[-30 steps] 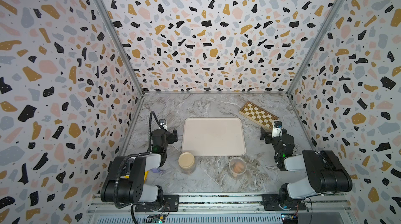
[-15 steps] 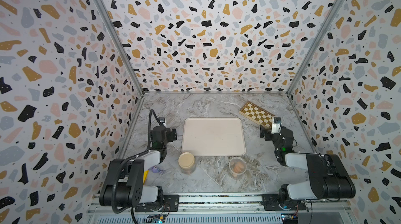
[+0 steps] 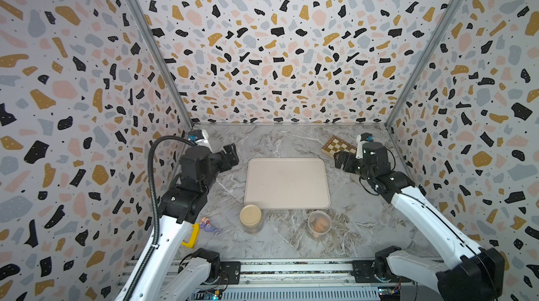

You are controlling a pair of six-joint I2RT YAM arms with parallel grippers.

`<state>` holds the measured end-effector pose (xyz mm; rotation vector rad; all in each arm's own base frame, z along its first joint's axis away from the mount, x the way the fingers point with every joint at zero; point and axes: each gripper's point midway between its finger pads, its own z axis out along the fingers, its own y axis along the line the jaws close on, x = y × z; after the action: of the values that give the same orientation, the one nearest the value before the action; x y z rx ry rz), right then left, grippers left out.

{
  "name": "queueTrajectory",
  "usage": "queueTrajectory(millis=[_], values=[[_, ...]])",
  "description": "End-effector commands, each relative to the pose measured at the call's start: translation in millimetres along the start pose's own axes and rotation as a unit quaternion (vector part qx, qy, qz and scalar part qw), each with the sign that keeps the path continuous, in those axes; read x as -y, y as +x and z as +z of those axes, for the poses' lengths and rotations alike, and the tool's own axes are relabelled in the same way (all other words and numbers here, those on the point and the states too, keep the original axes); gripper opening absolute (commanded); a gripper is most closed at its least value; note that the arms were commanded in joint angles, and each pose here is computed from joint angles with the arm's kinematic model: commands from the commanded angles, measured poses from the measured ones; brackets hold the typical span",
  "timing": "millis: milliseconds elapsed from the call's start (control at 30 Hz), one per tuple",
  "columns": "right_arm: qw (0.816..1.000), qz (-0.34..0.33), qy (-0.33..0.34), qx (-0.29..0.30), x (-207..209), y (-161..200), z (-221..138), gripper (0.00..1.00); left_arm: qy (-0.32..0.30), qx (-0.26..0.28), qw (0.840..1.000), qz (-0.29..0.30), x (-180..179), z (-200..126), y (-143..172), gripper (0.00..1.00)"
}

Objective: Pour the cookies out of the jar
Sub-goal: Pick up the jar from the center of the board.

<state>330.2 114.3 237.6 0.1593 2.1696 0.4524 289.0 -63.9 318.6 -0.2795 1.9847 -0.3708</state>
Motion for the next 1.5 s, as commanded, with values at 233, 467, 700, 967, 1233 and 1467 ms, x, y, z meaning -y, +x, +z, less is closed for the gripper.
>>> queueTrajectory(millis=[233, 467, 700, 967, 1233, 1467], values=[[0.990, -0.075, 0.081, -0.093, -17, 107, -31, 0.99, 0.025, -0.200, 0.979, 0.001, -17, -46, 117, 0.91], [0.963, -0.128, 0.088, -0.222, -28, 181, -39, 0.94, 0.034, -0.188, 0.982, -0.007, -16, -45, 118, 0.93], [0.953, -0.165, 0.050, -0.248, -56, 203, -58, 0.99, 0.053, -0.223, 0.973, -0.029, -12, -41, 139, 0.93], [0.951, -0.166, 0.010, -0.262, -67, 215, -59, 0.99, 0.083, -0.245, 0.965, -0.044, 0, -41, 146, 0.92], [0.941, -0.184, 0.026, -0.284, -61, 235, -54, 0.99, 0.086, -0.249, 0.963, -0.055, 0, -39, 150, 0.93], [0.936, -0.189, 0.035, -0.295, -55, 246, -49, 0.99, 0.088, -0.250, 0.962, -0.066, 1, -38, 152, 0.94]])
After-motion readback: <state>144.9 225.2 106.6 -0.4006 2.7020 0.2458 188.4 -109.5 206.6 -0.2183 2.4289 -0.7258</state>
